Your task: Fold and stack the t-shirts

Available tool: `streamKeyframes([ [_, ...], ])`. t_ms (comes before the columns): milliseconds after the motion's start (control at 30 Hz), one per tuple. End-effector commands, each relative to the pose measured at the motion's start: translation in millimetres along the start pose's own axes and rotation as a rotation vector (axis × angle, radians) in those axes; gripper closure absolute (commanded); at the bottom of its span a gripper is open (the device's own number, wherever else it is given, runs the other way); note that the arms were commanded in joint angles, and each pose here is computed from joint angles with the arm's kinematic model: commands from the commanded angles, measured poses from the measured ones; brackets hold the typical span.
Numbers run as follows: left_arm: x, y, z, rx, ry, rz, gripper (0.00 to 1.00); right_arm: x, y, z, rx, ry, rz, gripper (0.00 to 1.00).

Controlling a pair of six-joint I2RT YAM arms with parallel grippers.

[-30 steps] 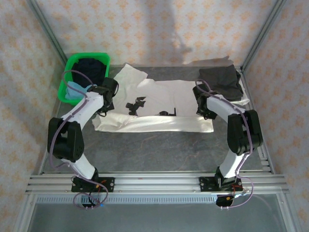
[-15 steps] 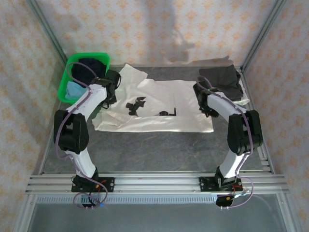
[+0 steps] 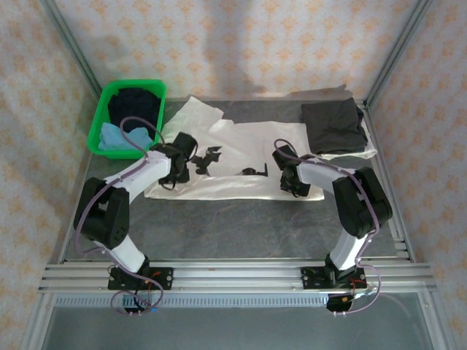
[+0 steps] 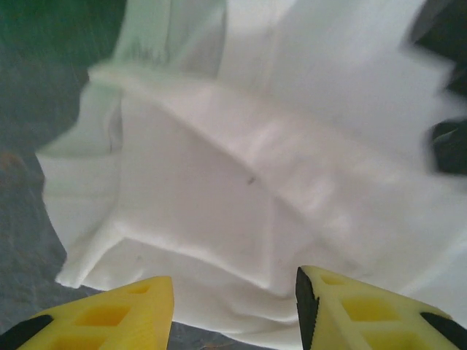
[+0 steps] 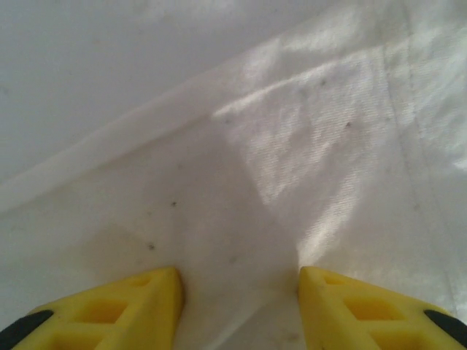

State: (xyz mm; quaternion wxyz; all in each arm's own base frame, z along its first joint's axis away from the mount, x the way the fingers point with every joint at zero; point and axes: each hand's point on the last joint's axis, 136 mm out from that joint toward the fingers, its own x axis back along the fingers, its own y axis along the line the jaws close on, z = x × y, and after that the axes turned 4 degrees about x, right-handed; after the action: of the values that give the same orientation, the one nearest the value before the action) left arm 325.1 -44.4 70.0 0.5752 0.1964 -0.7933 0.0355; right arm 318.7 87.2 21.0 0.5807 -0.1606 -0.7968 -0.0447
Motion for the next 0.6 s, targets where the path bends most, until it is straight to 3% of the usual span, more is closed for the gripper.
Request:
streamKeyframes([
  [0, -21, 11, 10, 0.075, 0.028, -0.016, 0.56, -6, -28, 24, -0.03, 0.052, 0.09, 0.53],
  [367, -49, 36, 62, 0.16, 0.137, -0.022, 0.6, 3, -45, 59, -0.066, 0.122, 0.045, 0.52],
  [567, -32, 61, 89, 0.23, 0.136, -0.046, 0.79, 17, -51, 57, -0.039, 0.121, 0.054, 0.51],
])
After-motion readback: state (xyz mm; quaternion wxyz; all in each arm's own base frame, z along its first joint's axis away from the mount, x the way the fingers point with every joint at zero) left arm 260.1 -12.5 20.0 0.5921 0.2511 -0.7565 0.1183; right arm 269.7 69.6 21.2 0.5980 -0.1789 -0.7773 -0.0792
